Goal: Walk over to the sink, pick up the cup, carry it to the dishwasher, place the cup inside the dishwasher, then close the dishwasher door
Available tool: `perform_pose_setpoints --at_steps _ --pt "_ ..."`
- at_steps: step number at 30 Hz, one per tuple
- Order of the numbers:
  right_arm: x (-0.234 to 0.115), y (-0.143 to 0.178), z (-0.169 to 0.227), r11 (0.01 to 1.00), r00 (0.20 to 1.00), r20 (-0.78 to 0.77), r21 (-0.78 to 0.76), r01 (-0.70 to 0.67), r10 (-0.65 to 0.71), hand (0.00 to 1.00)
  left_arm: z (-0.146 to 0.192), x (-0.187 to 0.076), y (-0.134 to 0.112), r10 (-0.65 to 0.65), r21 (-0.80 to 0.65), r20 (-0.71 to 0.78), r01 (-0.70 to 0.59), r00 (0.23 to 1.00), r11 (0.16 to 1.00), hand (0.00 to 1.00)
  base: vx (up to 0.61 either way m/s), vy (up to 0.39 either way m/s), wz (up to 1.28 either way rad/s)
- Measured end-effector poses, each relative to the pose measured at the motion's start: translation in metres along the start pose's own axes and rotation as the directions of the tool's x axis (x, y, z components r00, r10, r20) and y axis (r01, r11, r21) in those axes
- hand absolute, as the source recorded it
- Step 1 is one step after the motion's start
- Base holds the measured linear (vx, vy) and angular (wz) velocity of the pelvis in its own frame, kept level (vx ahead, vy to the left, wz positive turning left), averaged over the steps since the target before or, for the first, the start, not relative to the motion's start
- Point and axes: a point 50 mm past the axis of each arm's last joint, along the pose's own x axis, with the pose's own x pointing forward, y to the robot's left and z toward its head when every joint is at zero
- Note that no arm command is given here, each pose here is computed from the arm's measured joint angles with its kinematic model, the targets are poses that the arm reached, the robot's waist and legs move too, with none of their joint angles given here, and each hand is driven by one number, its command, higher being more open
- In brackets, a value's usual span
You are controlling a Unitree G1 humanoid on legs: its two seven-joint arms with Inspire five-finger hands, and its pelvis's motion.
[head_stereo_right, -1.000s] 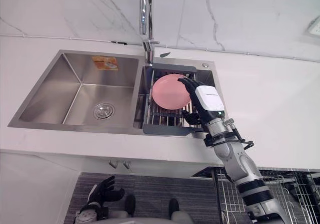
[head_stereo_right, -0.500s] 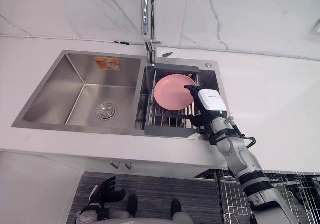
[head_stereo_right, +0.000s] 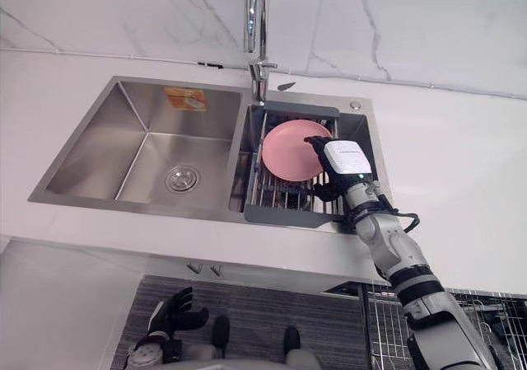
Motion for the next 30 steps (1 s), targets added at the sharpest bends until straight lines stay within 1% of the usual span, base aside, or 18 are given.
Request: perform_pose_setpoints --at_steps 4,15,16,23,30 --pt "0.008 -0.008 0.001 0.999 0.999 -0.001 -0.007 0.033 -0.033 0.9 0.004 0.001 0.0 0.001 -0.001 0.018 -0.001 1.0 1.0 0.9 -0.02 -0.004 0.01" --pt "0.021 -0.014 0.004 0.997 0.997 -0.015 0.002 0.073 -0.073 0.9 0.009 0.002 0.001 0.004 -0.002 0.047 -0.004 0.999 1.0 0.9 -0.03 -0.004 0.01" --pt "0.022 -0.014 0.005 0.997 0.997 -0.016 0.006 0.075 -0.075 0.3 0.009 0.002 0.001 0.004 -0.002 0.048 -0.004 0.999 1.0 0.9 0.0 0.0 0.0" --pt "0.028 -0.016 0.002 0.997 0.996 -0.044 0.013 0.078 -0.077 0.3 0.017 0.003 0.004 0.024 -0.002 0.078 -0.024 0.997 1.0 0.9 -0.03 -0.006 0.05" --pt "0.028 -0.017 0.005 0.992 0.993 -0.03 0.04 0.118 -0.117 0.3 0.018 0.003 0.006 0.03 -0.014 0.081 -0.029 0.996 0.999 0.9 -0.01 -0.002 0.02"
